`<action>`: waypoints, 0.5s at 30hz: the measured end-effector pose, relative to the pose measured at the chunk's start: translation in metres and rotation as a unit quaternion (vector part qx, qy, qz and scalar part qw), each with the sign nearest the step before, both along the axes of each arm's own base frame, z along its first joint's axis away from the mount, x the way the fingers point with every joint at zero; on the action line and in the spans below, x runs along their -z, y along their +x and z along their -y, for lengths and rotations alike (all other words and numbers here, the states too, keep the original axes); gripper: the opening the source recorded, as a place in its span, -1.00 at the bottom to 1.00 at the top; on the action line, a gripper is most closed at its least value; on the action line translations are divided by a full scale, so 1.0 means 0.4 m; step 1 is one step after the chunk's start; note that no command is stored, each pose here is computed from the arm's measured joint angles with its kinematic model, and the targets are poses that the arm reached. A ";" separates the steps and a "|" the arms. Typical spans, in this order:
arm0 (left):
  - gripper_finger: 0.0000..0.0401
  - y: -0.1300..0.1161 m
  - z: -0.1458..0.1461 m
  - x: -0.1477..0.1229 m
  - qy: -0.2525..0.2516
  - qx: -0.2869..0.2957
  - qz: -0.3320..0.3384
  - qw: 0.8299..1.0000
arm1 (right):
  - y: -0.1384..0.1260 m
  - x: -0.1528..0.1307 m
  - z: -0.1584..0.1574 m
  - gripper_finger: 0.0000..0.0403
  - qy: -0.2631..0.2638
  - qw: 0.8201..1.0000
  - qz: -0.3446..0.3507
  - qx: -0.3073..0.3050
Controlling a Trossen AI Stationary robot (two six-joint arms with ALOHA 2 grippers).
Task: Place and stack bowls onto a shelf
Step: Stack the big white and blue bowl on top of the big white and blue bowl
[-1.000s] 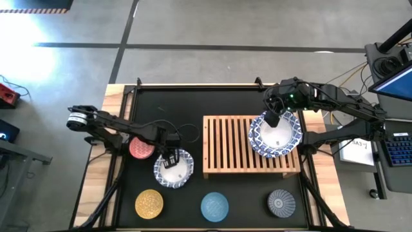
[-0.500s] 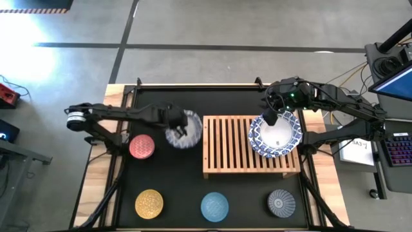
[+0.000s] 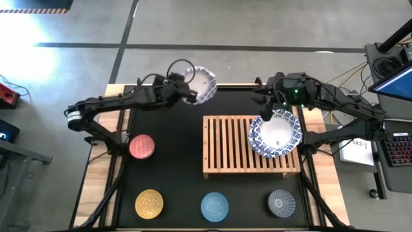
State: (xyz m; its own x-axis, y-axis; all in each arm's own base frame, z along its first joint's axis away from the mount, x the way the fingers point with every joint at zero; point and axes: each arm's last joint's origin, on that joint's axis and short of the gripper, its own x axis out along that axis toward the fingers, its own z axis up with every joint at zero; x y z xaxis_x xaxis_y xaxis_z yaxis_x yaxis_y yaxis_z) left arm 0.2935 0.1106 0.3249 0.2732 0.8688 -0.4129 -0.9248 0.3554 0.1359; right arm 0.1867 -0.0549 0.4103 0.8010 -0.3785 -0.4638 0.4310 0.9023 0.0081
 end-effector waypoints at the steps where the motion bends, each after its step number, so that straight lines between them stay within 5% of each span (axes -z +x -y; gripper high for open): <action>1: -1.00 0.008 0.000 -0.018 0.003 0.015 0.019 1.000 | 0.002 -0.003 0.001 -0.23 -0.002 1.000 0.007 0.000; 10: -1.00 0.062 0.015 -0.068 0.015 0.148 0.147 0.978 | 0.009 -0.013 0.003 -0.06 -0.028 0.999 0.023 -0.009; 15: -1.00 0.089 0.015 -0.053 0.018 0.154 0.158 0.975 | 0.018 -0.011 0.005 0.00 -0.110 0.992 -0.015 -0.053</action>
